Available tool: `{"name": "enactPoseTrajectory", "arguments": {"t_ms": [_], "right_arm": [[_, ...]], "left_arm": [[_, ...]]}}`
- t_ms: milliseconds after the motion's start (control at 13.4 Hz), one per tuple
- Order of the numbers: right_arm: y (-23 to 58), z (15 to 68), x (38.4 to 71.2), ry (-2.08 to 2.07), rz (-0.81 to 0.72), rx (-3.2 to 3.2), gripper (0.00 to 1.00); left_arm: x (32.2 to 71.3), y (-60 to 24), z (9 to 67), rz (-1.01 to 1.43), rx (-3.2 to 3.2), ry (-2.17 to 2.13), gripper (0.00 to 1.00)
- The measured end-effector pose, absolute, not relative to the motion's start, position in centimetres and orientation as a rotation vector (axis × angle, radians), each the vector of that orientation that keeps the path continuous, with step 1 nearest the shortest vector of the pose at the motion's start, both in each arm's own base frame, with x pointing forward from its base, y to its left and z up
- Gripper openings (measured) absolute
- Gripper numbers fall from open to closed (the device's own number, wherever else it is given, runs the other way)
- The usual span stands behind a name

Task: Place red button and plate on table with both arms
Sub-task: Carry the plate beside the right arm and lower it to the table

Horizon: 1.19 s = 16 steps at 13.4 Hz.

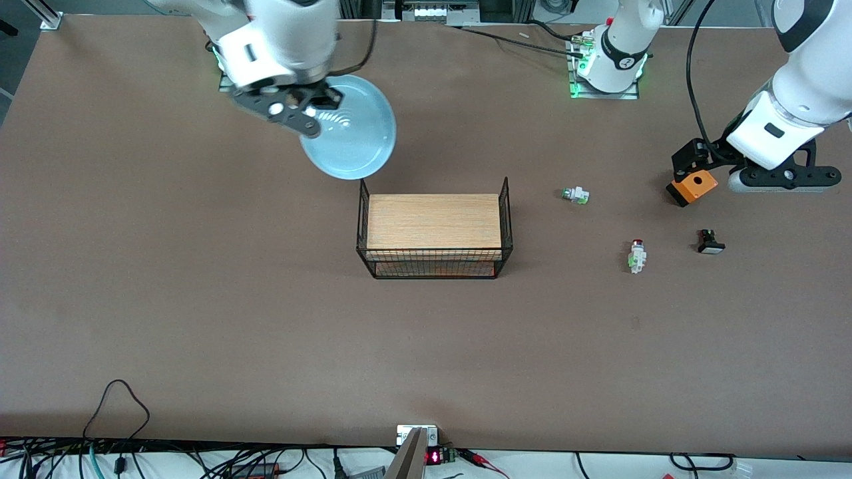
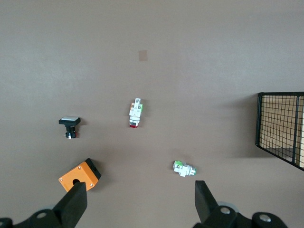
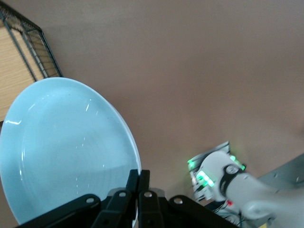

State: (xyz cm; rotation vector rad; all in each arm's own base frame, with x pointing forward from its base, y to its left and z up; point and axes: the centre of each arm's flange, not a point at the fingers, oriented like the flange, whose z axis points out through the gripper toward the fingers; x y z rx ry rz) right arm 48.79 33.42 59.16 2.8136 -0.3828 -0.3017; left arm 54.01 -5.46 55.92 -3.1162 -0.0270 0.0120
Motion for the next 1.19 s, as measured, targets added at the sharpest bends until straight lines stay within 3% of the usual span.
{"name": "enactPoseTrajectory", "arguments": {"t_ms": [522, 896, 1194], "right_arm": [[15.0, 57.2, 59.8, 0.038, -0.340, 2.955, 0.03], [12.1, 49.3, 65.1, 0.216, -0.323, 3.004, 0.03], [11.7, 40.6, 67.0, 0.299, -0.217, 3.019, 0.03]], "left_arm": [[53.8, -6.5, 55.8, 0.024, -3.114, 0.005, 1.00], [53.8, -7.0, 55.9, 0.022, -3.114, 0.017, 1.00], [53.7, -7.6, 56.0, 0.019, -3.113, 0.036, 1.00]]}}
